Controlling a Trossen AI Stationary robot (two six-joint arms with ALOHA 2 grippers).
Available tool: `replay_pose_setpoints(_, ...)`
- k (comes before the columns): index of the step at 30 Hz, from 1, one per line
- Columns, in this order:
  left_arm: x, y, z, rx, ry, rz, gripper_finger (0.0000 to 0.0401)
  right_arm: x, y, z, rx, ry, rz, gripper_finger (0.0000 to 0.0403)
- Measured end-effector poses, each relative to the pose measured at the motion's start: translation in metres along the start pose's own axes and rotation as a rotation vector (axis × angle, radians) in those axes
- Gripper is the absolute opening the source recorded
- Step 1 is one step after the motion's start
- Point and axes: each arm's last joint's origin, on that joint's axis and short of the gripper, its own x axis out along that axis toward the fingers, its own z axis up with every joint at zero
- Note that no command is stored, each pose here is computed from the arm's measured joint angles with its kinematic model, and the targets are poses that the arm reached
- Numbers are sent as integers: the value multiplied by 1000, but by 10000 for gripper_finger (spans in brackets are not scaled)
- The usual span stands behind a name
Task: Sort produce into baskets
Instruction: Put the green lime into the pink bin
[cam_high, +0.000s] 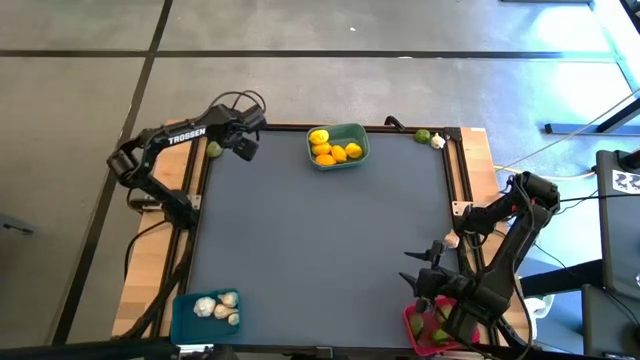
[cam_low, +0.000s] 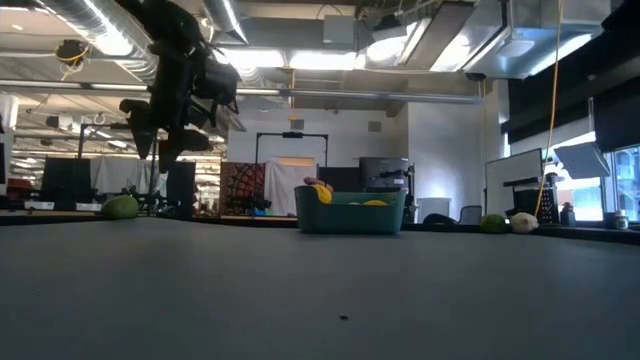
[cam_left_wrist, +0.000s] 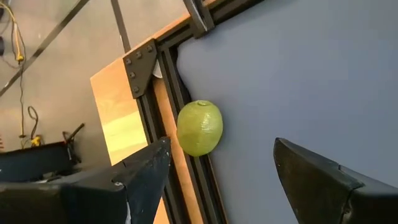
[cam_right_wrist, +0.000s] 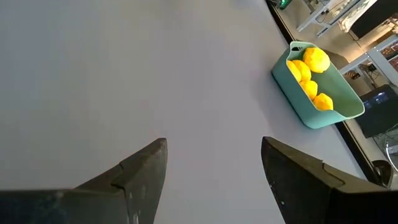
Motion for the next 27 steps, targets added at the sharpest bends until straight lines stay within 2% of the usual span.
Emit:
replay_pose_setpoints(13, 49, -8, 12, 80, 169, 124, 280, 8, 3, -11, 50, -1, 2, 259)
replay_pose_setpoints(27, 87, -18, 14, 144, 299, 162, 280, 8, 3, -11, 54, -3, 2, 259)
